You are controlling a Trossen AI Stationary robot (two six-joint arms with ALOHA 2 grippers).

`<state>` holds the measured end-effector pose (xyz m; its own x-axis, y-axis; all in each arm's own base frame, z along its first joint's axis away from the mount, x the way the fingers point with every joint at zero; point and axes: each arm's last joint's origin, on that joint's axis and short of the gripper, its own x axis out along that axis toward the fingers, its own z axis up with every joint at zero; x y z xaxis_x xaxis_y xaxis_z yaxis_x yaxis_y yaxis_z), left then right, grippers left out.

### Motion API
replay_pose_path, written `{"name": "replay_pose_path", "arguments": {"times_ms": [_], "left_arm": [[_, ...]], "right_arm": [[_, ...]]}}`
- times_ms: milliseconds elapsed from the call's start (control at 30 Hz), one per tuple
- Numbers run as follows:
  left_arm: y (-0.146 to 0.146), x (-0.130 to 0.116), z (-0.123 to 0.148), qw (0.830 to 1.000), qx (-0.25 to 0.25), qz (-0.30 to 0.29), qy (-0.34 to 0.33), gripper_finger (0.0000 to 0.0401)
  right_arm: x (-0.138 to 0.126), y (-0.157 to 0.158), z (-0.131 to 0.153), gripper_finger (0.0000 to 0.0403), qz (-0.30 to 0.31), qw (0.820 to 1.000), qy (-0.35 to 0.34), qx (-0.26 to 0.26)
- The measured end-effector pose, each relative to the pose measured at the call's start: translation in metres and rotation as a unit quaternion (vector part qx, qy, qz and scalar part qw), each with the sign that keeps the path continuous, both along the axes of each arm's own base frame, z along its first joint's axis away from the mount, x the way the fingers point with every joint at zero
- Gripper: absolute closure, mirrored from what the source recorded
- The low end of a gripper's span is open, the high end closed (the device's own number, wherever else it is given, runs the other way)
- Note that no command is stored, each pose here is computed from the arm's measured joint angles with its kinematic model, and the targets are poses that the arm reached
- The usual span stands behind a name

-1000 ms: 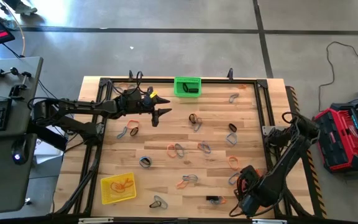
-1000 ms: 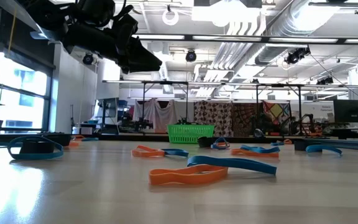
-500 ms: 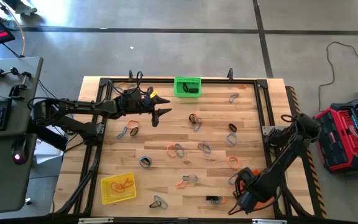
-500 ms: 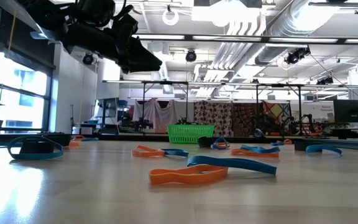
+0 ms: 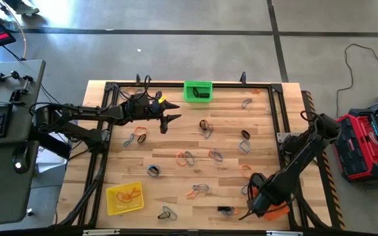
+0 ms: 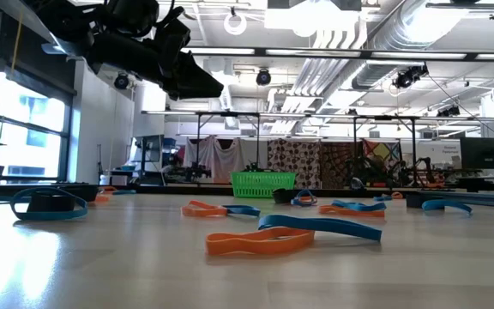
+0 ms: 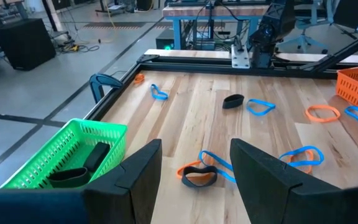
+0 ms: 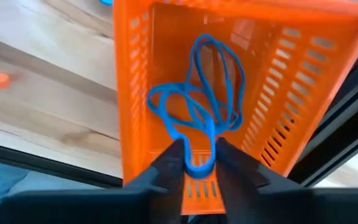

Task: Sort rubber bands into baskets
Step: Put the blue rubber band into the orange bin, then put the orange rubber band into the yellow bin

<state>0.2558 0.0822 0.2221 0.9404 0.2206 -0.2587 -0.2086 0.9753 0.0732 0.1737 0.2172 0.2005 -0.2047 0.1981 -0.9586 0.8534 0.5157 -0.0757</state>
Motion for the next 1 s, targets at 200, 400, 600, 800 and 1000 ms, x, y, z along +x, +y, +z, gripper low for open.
{"name": "replay_pose_path", "arguments": {"times_ms": [200, 400, 600, 800, 1000], "left_arm": [[0.000, 0.000, 0.000, 1.000, 0.001, 0.000, 0.000, 0.0217], [0.000, 0.000, -0.002, 1.000, 0.002, -0.001, 0.010, 0.0217], [-0.001, -0.002, -0.008, 0.999, -0.006, -0.005, 0.042, 0.0217], [-0.002, -0.004, -0.012, 0.998, -0.018, -0.017, 0.064, 0.0217], [-0.005, -0.004, -0.013, 0.996, -0.031, -0.054, 0.063, 0.0217]], "right_arm": [[0.005, -0.009, 0.007, 0.0264, 0.016, 1.000, -0.011, 0.014], [0.005, -0.017, 0.019, 0.0253, 0.012, 0.999, -0.026, 0.028], [0.002, -0.025, 0.032, 0.0256, 0.021, 0.997, -0.067, 0.024], [0.003, -0.037, 0.042, 0.0256, 0.038, 0.992, -0.124, -0.006], [0.018, -0.054, 0.043, 0.0257, 0.108, 0.974, -0.190, -0.064]]}}
